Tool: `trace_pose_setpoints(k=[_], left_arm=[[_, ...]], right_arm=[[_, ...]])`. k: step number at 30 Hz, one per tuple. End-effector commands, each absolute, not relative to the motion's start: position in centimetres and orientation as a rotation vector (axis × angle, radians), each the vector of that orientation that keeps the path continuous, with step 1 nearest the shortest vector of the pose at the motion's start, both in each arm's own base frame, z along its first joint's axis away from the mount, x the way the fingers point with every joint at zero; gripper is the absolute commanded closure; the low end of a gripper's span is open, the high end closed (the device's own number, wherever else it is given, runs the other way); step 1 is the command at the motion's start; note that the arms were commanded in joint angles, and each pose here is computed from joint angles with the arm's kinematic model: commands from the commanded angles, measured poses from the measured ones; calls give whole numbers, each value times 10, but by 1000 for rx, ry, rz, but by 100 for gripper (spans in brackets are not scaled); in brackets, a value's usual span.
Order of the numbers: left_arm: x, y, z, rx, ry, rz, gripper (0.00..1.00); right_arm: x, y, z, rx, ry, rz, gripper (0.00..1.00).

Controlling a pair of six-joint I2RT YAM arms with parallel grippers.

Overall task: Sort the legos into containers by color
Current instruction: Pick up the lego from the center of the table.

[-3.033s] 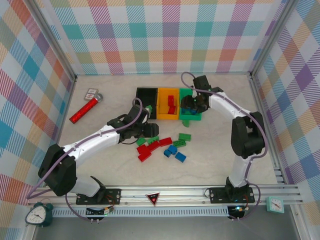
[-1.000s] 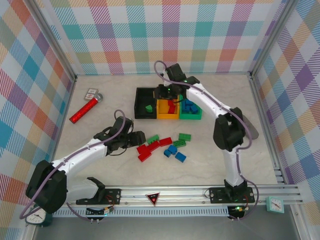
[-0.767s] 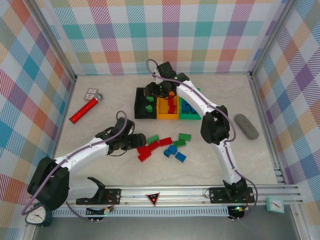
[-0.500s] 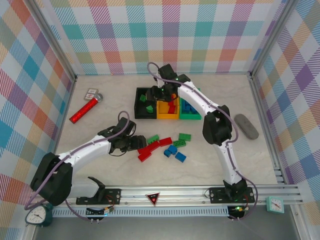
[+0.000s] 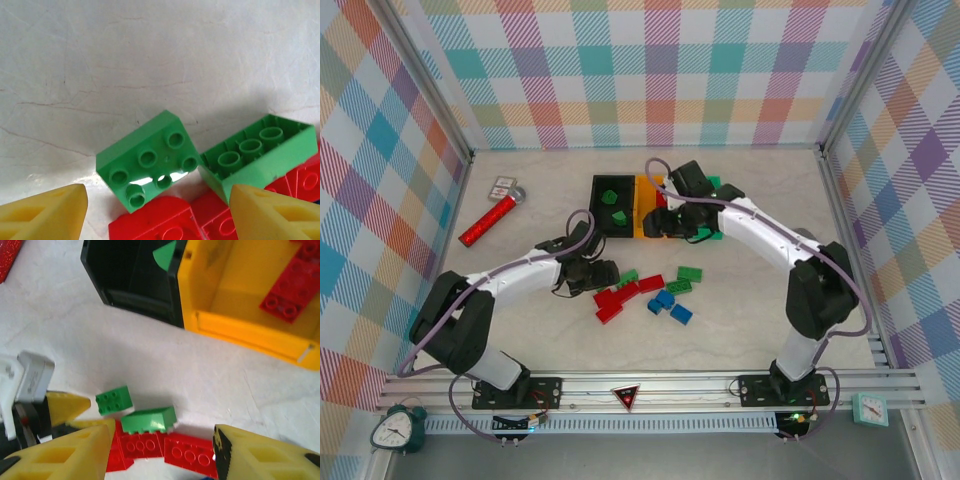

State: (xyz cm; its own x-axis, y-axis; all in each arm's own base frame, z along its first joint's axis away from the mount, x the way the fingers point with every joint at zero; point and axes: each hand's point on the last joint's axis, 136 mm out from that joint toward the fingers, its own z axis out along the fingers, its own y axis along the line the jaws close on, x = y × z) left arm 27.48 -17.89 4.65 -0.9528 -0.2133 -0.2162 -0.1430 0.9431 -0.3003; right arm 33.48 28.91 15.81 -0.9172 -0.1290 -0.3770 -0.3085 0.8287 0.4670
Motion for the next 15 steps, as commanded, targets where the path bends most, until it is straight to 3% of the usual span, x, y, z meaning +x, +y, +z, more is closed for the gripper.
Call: trace_pose_setpoints(k=[1,8,15], left_arm=[[277,-174,42,-430,2886,-369,26],[274,-150,34,-783,2848,-138,29],[279,-167,28,-841,2868,-156,31]], right_arm=[[327,285,152,-311,2659,766,42],[313,277,138,-295,2672,780,42],[306,269,132,-311,2676,745,42]])
